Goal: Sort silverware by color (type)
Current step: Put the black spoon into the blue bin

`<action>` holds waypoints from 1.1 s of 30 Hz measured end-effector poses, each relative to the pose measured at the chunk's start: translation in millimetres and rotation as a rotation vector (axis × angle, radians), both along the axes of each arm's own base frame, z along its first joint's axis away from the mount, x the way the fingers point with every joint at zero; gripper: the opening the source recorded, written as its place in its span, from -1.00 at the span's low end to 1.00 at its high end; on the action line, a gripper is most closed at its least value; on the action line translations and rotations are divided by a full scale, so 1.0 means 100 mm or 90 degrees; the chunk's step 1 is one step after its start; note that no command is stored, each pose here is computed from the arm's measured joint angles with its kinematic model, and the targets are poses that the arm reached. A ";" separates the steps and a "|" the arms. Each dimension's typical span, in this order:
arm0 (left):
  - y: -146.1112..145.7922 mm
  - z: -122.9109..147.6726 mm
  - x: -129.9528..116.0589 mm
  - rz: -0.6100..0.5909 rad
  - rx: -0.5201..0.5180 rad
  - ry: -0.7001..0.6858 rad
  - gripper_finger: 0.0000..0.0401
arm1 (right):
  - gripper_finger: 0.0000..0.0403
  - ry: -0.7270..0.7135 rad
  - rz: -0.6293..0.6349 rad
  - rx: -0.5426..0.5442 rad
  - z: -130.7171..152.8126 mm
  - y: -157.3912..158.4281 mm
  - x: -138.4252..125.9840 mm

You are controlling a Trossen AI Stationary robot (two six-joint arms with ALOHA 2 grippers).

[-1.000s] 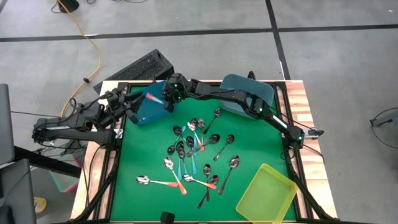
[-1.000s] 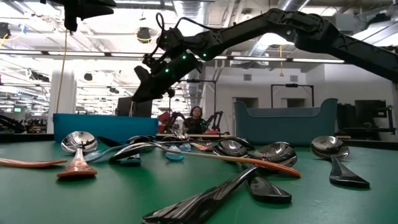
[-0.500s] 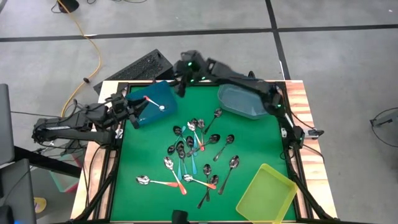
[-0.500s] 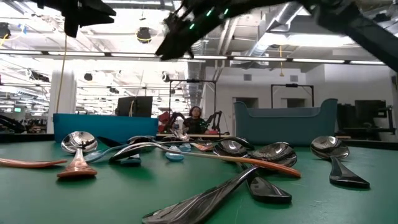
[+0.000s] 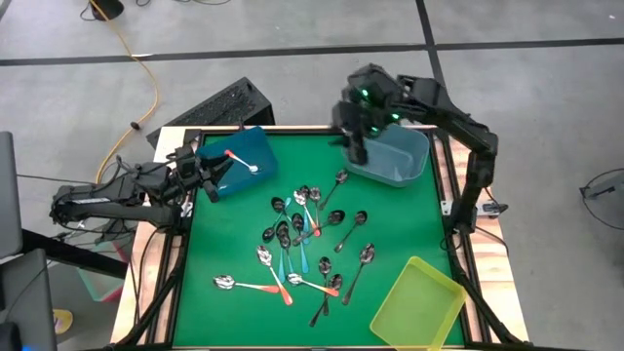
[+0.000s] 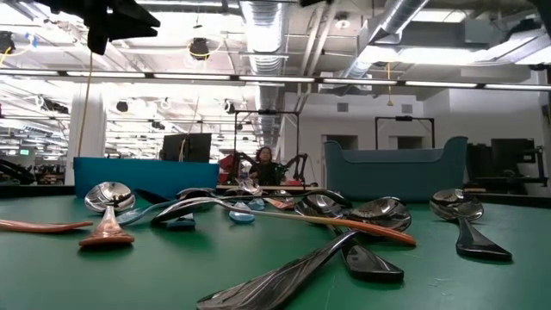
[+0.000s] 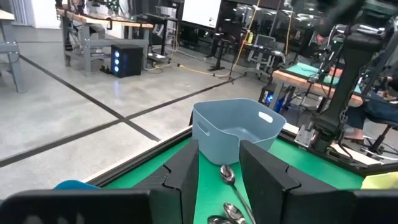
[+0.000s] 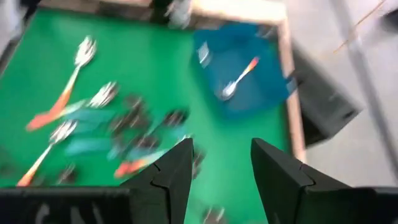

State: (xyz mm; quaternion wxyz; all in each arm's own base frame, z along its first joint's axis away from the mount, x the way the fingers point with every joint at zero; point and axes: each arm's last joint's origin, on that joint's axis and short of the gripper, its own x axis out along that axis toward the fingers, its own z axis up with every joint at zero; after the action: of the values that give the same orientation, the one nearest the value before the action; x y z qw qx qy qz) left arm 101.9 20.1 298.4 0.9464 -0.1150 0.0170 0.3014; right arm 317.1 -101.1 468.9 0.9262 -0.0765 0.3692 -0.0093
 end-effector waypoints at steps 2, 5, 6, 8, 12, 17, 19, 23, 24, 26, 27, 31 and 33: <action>0.00 0.00 0.00 0.000 0.000 0.000 -0.50 | -0.12 0.076 0.017 0.023 -0.07 0.11 -0.07; 0.00 0.00 0.00 0.000 0.000 0.001 -0.50 | -0.12 0.192 0.046 0.051 -0.24 0.27 -0.07; 0.00 0.00 0.00 0.000 0.001 0.001 -0.50 | -0.12 0.197 0.052 0.056 -0.29 0.31 -0.01; 0.00 0.00 0.00 0.000 0.004 0.004 -0.50 | -0.12 0.219 0.075 0.070 -0.41 0.42 0.08; 0.00 -0.02 0.00 -0.001 0.007 0.016 -0.50 | -0.12 0.277 0.147 0.051 -0.76 0.63 0.21; 0.00 -0.03 0.00 -0.001 0.007 0.026 -0.50 | -0.12 0.330 0.181 0.044 -1.45 0.72 0.40; 0.00 -0.03 0.00 -0.001 0.007 0.026 -0.50 | -0.12 0.323 0.193 0.034 -1.69 0.73 0.44; 0.00 -0.03 0.00 0.000 0.007 0.026 -0.50 | -0.12 0.287 0.215 0.013 -2.13 0.77 0.50; 0.00 -0.03 0.00 0.000 0.007 0.026 -0.50 | -0.12 0.277 0.217 0.010 -2.23 0.77 0.51; 0.00 -0.03 0.00 0.000 0.007 0.026 -0.50 | -0.12 0.241 0.220 0.001 -2.38 0.80 0.55; 0.00 -0.03 0.00 0.000 0.007 0.026 -0.50 | -0.12 0.225 0.220 -0.002 -2.44 0.81 0.55; 0.00 -0.03 0.00 0.000 0.007 0.026 -0.50 | -0.12 0.198 0.221 -0.006 -2.64 0.84 0.54; 0.00 -0.03 0.00 0.000 0.007 0.026 -0.50 | -0.12 0.185 0.215 -0.001 -2.69 0.85 0.54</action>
State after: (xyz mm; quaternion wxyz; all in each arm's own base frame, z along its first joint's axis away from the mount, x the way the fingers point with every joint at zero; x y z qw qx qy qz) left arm 101.9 20.2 295.4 0.9465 -0.1036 0.0345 0.3037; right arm 370.8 -16.4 199.5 0.8515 -0.1388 0.4807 0.1570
